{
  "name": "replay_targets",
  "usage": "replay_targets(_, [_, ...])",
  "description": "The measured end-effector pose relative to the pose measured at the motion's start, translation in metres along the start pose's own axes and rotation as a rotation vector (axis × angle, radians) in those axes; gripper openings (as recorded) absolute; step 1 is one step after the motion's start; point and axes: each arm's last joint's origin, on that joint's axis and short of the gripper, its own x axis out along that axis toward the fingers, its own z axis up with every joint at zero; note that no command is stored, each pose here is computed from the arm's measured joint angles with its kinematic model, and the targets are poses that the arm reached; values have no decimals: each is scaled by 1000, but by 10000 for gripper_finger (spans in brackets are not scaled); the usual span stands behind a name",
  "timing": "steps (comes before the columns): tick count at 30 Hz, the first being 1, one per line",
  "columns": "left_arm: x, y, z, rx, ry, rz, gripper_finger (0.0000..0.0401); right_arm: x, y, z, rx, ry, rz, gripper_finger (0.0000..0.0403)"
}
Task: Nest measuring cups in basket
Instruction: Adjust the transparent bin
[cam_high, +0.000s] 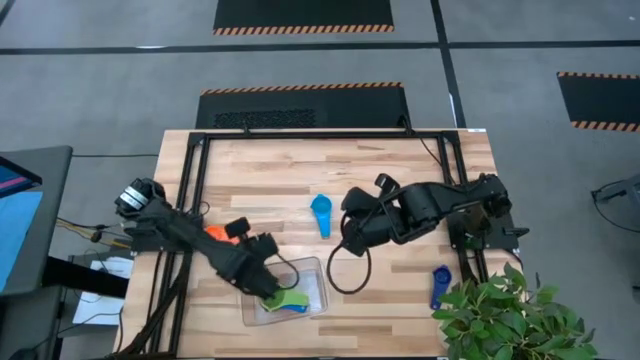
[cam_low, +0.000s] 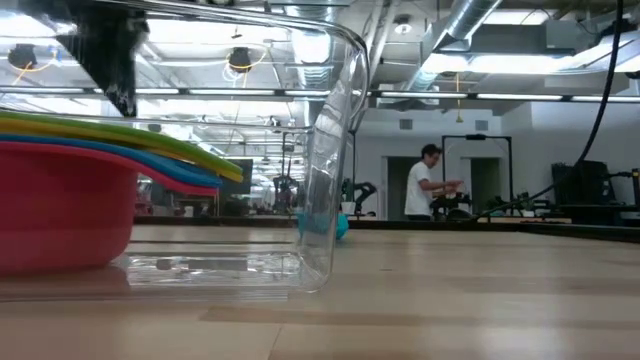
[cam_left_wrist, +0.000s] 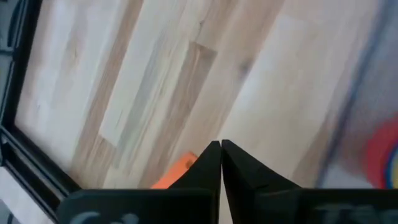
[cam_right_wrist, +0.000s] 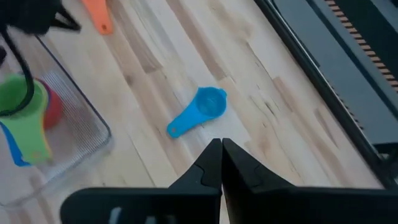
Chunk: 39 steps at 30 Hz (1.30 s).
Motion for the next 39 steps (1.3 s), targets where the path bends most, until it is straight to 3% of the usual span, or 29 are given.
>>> replay_targets(6, [10, 0, 26, 42, -65, -94, 5, 0, 0, -2, -74, 15, 2, 19])
replay_targets(14, [36, 0, 72, 47, -152, -235, 1, -1, 0, -3, -84, 28, 14, 21])
replay_targets(17, [44, -2, 79, 77, -142, -270, 0, -2, 1, -4, -89, 29, 15, 23])
replay_targets(33, [43, -22, 84, 85, -157, -465, 0, -3, 2, -4, -103, 27, 17, 25])
replay_targets(39, [41, -14, 85, 75, -165, -388, 0, -3, 2, -4, -103, 27, 16, 19])
